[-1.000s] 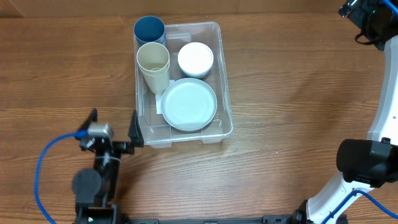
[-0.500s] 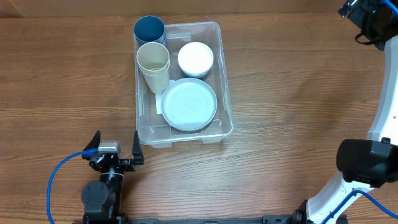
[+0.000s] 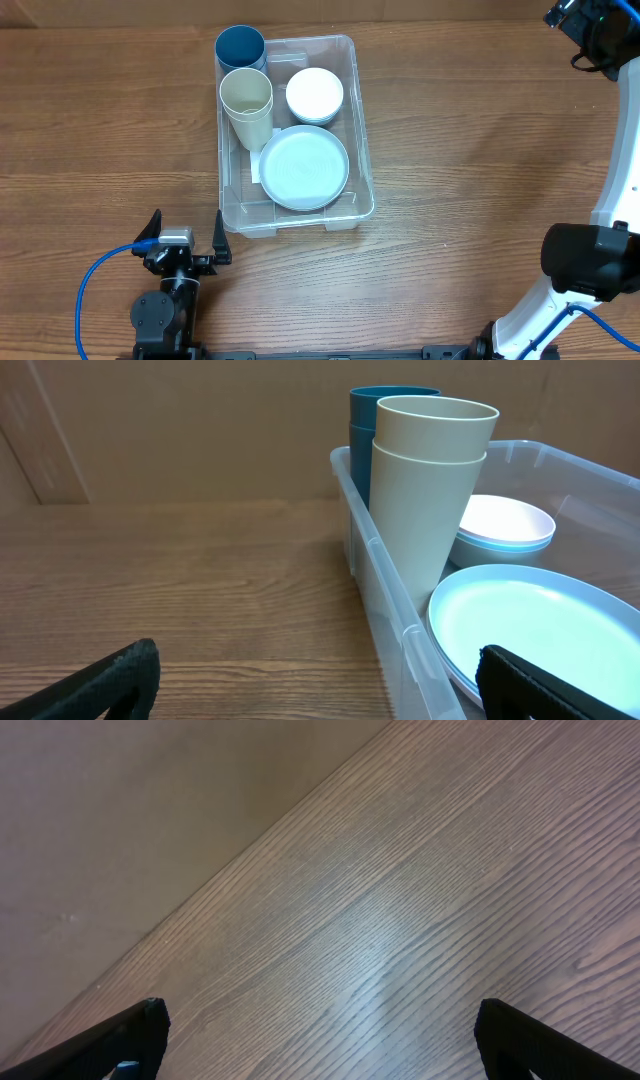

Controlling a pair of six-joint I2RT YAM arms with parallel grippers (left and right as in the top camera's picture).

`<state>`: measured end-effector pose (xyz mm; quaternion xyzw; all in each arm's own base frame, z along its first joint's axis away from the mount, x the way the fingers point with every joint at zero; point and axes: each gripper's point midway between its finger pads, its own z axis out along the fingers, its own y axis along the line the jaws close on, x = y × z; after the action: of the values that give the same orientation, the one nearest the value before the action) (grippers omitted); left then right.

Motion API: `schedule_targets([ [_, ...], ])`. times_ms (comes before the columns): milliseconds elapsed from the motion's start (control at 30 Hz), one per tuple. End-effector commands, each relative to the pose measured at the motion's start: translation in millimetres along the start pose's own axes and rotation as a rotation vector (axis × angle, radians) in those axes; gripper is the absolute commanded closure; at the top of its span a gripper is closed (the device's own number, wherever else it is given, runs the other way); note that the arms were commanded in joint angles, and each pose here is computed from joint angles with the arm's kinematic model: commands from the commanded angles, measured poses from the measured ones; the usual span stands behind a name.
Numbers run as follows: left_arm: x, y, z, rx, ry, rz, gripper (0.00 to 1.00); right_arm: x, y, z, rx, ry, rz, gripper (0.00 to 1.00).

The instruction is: Pack container

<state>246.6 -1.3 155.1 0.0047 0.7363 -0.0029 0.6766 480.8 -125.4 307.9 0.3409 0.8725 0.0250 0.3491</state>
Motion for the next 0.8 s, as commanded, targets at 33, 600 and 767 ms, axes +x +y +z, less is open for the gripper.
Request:
schedule_targets([
  [33,-1,3,-1,-0.012,-0.007,0.019,0.0,-3,1,-1,0.0,-0.013,0.004,0.0],
  [600,-1,3,-1,-0.013,-0.007,0.019,0.0,66,74,-162,-0.343,-0.178,-0.154,0.0],
  [767,-1,3,-1,-0.012,-0.007,0.019,0.0,96,79,-195,-0.624,-0.482,-0.15,0.0],
])
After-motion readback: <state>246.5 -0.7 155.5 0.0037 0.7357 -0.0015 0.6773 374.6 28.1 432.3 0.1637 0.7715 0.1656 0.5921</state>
